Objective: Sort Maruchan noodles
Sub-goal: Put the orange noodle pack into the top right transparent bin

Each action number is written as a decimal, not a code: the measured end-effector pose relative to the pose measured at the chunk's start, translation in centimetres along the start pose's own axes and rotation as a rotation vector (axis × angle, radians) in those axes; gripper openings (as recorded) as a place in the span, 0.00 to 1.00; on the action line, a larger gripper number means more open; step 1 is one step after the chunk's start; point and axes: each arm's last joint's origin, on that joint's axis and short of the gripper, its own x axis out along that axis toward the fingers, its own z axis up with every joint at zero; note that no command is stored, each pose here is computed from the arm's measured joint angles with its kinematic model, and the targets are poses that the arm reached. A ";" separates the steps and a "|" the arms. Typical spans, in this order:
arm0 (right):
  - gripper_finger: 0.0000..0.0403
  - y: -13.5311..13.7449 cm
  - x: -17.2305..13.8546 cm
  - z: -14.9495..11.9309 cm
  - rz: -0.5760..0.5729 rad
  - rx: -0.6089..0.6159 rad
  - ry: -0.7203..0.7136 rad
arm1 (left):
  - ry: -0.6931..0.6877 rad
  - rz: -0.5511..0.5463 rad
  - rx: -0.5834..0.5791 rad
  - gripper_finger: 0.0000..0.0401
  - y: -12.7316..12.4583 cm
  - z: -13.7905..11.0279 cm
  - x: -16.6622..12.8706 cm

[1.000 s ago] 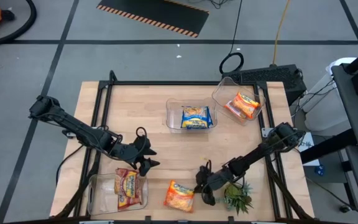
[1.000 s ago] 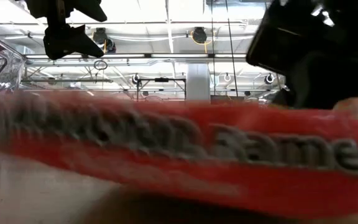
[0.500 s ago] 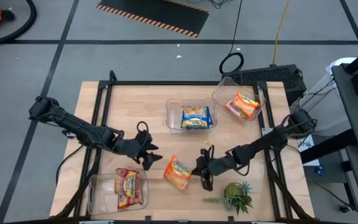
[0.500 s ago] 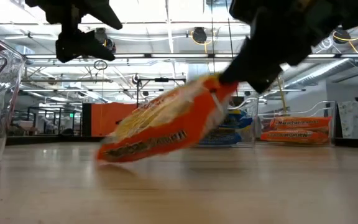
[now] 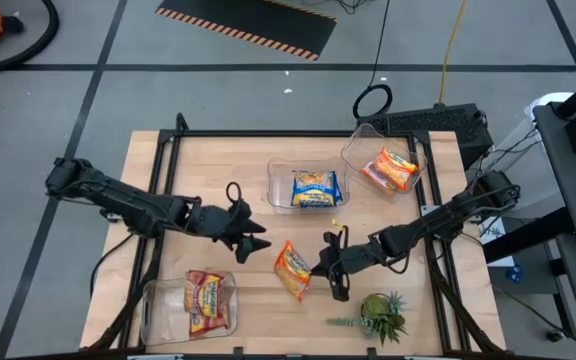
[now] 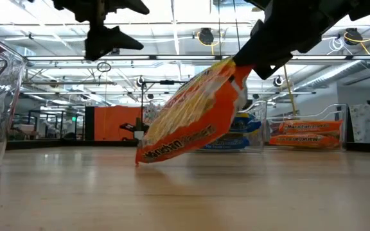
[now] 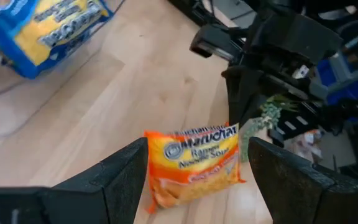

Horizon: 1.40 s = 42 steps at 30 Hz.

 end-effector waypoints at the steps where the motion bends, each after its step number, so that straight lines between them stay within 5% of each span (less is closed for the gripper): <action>1: 0.00 0.0 0.0 0.0 0.011 0.000 0.001 | 0.005 -0.012 0.012 0.70 0.2 0.2 0.0; 13: 0.00 -1.2 -1.9 1.2 -0.003 -0.024 0.007 | 0.195 -0.178 0.158 0.71 3.2 1.5 1.7; 22: 0.00 -3.1 -2.2 1.2 0.019 -0.072 0.080 | 0.141 -0.318 0.264 0.83 3.5 1.4 5.4; 34: 0.00 -3.6 -2.2 1.3 0.033 -0.171 0.087 | 0.265 -0.201 0.222 0.83 6.3 -0.8 8.9; 42: 0.00 -3.8 -2.2 1.3 0.026 -0.201 0.097 | 0.226 -0.237 0.188 0.83 8.0 -0.9 11.1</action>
